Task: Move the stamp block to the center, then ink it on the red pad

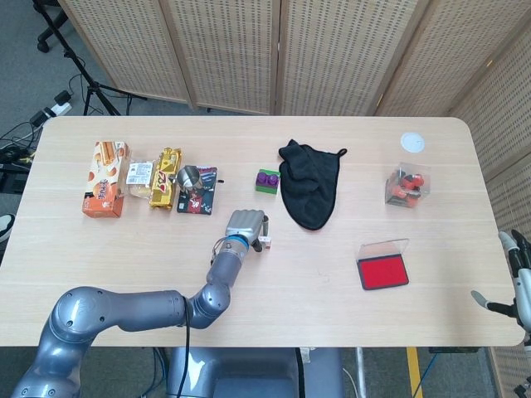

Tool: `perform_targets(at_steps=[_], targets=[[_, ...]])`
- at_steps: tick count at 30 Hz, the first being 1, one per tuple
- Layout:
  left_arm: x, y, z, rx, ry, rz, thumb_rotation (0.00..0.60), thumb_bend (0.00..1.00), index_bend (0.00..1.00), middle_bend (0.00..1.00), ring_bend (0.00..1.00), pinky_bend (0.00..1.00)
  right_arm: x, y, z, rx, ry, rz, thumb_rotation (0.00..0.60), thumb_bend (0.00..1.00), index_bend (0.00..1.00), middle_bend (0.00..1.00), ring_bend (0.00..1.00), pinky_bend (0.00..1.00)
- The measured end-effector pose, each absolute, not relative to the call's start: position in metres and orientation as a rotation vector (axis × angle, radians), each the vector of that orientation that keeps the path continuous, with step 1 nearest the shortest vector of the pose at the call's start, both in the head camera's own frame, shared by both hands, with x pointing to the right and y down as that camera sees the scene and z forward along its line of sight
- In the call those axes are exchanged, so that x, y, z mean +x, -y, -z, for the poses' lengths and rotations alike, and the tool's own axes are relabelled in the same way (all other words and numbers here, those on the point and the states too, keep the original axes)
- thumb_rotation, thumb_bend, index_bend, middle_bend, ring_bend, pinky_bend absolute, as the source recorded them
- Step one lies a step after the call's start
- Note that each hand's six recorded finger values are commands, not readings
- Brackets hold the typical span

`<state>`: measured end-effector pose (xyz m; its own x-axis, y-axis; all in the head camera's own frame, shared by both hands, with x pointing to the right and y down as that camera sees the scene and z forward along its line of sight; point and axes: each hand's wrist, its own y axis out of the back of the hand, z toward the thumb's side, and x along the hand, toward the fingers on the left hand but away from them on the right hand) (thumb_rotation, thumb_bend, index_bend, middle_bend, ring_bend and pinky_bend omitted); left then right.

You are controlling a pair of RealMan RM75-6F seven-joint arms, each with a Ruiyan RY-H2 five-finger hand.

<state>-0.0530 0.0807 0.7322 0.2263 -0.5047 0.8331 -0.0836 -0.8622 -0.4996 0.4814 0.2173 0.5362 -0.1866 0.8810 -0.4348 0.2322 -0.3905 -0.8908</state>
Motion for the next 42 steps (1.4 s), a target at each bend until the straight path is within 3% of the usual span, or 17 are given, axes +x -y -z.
perform_targets(at_steps=[7,13,15,16,18,20,22,25,29,35,42], targets=[[-0.053,-0.080,-0.729,-2.159,-0.540,1.666,0.600,0.27,0.42,1.00,1.00,0.93,0.482,-0.218,-0.535,-1.559,1.302,-1.615,0.600,0.00,0.00,0.00,0.00,0.00],[-0.055,-0.079,-0.725,-2.161,-0.526,1.657,0.600,0.20,0.30,0.96,0.99,0.93,0.482,-0.218,-0.534,-1.559,1.303,-1.614,0.600,0.00,0.00,0.00,0.00,0.00],[-0.056,-0.076,-0.720,-2.159,-0.520,1.643,0.600,0.16,0.23,0.86,0.94,0.91,0.482,-0.218,-0.534,-1.558,1.301,-1.615,0.600,0.00,0.00,0.00,0.00,0.00],[-0.057,-0.075,-0.717,-2.157,-0.517,1.633,0.600,0.14,0.17,0.73,0.86,0.87,0.482,-0.218,-0.534,-1.557,1.300,-1.616,0.600,0.00,0.00,0.00,0.00,0.00],[-0.059,-0.071,-0.708,-2.152,-0.510,1.602,0.600,0.11,0.06,0.46,0.66,0.80,0.482,-0.219,-0.534,-1.557,1.297,-1.617,0.600,0.00,0.00,0.00,0.00,0.00],[-0.062,-0.066,-0.696,-2.146,-0.504,1.554,0.600,0.08,0.00,0.14,0.35,0.62,0.481,-0.219,-0.535,-1.556,1.293,-1.618,0.600,0.00,0.00,0.00,0.00,0.00],[-0.068,-0.061,-0.683,-2.129,-0.504,1.502,0.600,0.07,0.00,0.02,0.17,0.45,0.481,-0.219,-0.535,-1.554,1.288,-1.620,0.600,0.00,0.00,0.00,0.00,0.00],[-0.081,-0.053,-0.659,-2.088,-0.519,1.402,0.600,0.06,0.00,0.00,0.06,0.29,0.479,-0.220,-0.536,-1.549,1.280,-1.621,0.600,0.00,0.00,0.00,0.00,0.00],[-0.114,-0.038,-0.623,-2.017,-0.596,1.277,0.600,0.06,0.00,0.00,0.01,0.22,0.477,-0.219,-0.538,-1.536,1.263,-1.625,0.600,0.00,0.00,0.00,0.00,0.00],[-0.182,-0.023,-0.585,-1.947,-0.761,1.157,0.600,0.06,0.00,0.00,0.00,0.13,0.475,-0.207,-0.540,-1.505,1.257,-1.618,0.600,0.00,0.00,0.00,0.00,0.00],[-0.283,-0.027,-0.567,-1.874,-0.934,1.192,0.600,0.06,0.00,0.00,0.00,0.00,0.464,-0.173,-0.535,-1.452,1.182,-1.567,0.600,0.00,0.00,0.00,0.00,0.00]])
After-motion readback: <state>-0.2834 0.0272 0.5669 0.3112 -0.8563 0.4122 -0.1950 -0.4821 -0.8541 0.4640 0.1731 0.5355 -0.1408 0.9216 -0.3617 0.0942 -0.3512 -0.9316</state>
